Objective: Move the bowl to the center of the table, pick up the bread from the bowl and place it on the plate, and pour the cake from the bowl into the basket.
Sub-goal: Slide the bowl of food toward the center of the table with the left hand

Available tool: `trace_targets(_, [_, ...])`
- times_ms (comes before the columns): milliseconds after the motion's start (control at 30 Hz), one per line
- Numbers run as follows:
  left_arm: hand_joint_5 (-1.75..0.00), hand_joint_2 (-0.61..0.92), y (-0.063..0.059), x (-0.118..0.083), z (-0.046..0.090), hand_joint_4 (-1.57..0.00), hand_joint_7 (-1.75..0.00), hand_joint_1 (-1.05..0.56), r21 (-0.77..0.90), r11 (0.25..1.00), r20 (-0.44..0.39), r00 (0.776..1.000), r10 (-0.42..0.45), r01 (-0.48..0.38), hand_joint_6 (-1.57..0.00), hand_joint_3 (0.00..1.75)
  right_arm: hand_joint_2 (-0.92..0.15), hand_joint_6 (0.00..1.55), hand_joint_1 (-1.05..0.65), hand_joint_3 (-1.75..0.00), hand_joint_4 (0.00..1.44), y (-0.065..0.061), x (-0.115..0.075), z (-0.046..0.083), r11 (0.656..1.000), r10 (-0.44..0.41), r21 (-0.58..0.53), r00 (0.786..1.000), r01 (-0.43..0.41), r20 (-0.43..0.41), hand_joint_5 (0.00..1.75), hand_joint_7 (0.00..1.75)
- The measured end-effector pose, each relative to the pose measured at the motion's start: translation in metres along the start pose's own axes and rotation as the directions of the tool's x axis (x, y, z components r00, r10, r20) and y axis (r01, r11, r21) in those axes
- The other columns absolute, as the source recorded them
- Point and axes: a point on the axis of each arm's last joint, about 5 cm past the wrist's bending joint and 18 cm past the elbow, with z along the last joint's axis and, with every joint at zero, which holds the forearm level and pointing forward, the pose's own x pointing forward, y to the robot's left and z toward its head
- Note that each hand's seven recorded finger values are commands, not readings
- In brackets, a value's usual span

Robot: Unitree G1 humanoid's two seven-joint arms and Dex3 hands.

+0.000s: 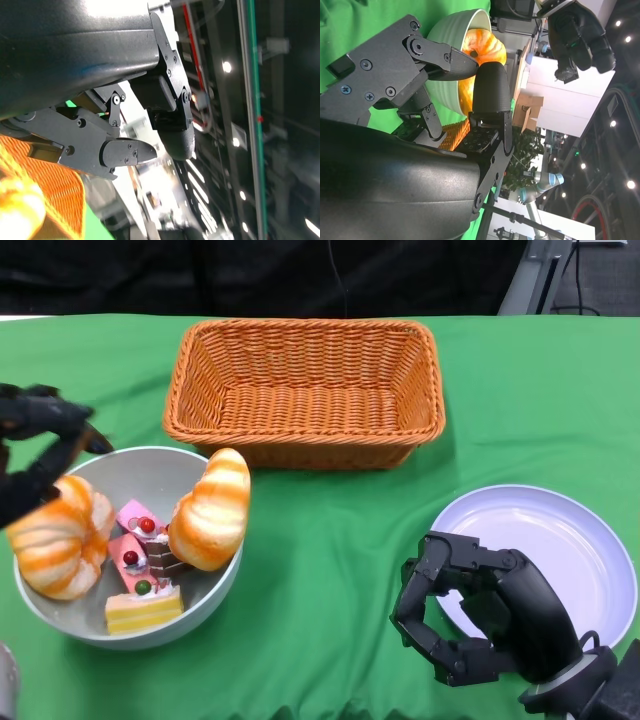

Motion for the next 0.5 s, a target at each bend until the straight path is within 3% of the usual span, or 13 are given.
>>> trace_targets(167, [-0.63, 0.92, 0.005, -0.003, -0.005, -0.95, -0.02, -0.30, 0.040, 0.995, -0.039, 0.994, 0.098, -0.096, -1.09, 0.29, -0.52, 0.83, -0.23, -0.92, 0.89, 0.000, 0.000, 0.000, 1.000, 0.000, -0.002, 1.000, 0.000, -0.002, 1.63, 1.35])
trace_targets(367, [-0.19, 0.92, 0.011, -0.003, -0.006, -0.98, 0.00, -0.45, 0.064, 0.988, -0.065, 0.987, 0.147, -0.143, -0.95, 0.23, -0.52, 0.83, -0.22, -0.92, 0.89, 0.000, 0.000, 0.000, 1.000, -0.001, -0.002, 1.000, 0.001, -0.004, 1.63, 1.36])
trace_targets(500, [-0.08, 0.92, 0.017, -0.001, -0.009, -0.93, 0.00, -0.49, 0.102, 0.983, -0.114, 0.979, 0.167, -0.155, -0.90, 0.23, -0.50, 0.82, -0.20, -0.96, 0.88, 0.000, 0.000, 0.000, 1.000, 0.000, -0.002, 1.000, 0.000, -0.005, 1.63, 1.36])
